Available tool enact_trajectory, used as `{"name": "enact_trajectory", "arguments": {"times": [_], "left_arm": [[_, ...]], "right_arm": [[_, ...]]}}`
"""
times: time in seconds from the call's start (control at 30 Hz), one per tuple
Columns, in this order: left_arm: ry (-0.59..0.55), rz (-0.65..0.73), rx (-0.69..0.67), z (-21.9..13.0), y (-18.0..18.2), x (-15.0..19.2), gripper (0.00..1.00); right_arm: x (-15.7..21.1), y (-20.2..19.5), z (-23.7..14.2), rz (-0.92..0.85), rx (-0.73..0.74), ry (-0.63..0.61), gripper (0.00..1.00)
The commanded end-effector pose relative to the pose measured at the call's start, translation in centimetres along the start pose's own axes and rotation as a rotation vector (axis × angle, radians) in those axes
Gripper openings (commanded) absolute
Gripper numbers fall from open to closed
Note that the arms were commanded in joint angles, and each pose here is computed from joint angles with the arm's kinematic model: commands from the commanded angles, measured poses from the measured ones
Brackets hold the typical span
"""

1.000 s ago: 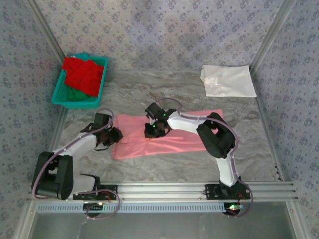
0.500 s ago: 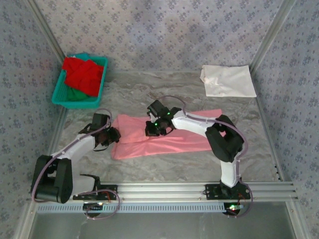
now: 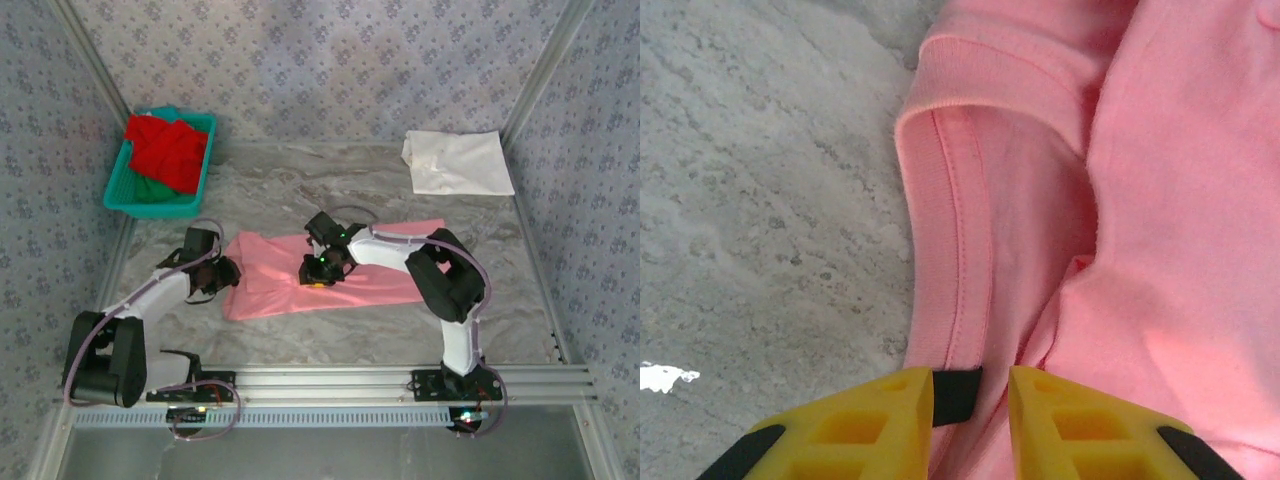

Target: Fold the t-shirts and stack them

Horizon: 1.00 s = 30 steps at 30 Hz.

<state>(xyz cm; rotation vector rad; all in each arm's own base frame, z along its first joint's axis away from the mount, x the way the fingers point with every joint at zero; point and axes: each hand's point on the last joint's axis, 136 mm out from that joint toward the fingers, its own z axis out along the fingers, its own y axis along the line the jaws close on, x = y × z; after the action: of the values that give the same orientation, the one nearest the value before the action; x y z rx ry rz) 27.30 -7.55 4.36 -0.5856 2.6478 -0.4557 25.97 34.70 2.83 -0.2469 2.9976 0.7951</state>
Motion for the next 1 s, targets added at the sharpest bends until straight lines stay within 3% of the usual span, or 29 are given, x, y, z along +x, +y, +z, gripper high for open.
{"name": "enact_trajectory", "arguments": {"times": [0.0, 0.27, 0.63, 0.8, 0.97], "left_arm": [[-0.017, 0.018, 0.036, -1.1, -1.3, -1.2, 0.25], [-0.088, 0.071, 0.104, -3.3, -5.1, -4.3, 0.25], [-0.021, 0.113, 0.130, 2.2, -9.4, -5.3, 0.18], [0.040, 0.084, 0.084, 5.2, -8.0, -4.2, 0.13], [0.069, 0.045, 0.004, 5.9, -5.2, -3.0, 0.11]], "right_arm": [[-0.7, 1.1, -1.1, -0.026, -0.025, -0.027, 0.32], [-4.3, 0.4, -8.1, -0.040, -0.048, -0.245, 0.34], [-7.5, -14.0, -10.8, 0.173, 0.203, -0.271, 0.30], [-7.4, -19.7, -11.9, 0.258, 0.293, -0.285, 0.30], [-6.7, -23.9, -11.9, 0.332, 0.341, -0.262, 0.30]]}}
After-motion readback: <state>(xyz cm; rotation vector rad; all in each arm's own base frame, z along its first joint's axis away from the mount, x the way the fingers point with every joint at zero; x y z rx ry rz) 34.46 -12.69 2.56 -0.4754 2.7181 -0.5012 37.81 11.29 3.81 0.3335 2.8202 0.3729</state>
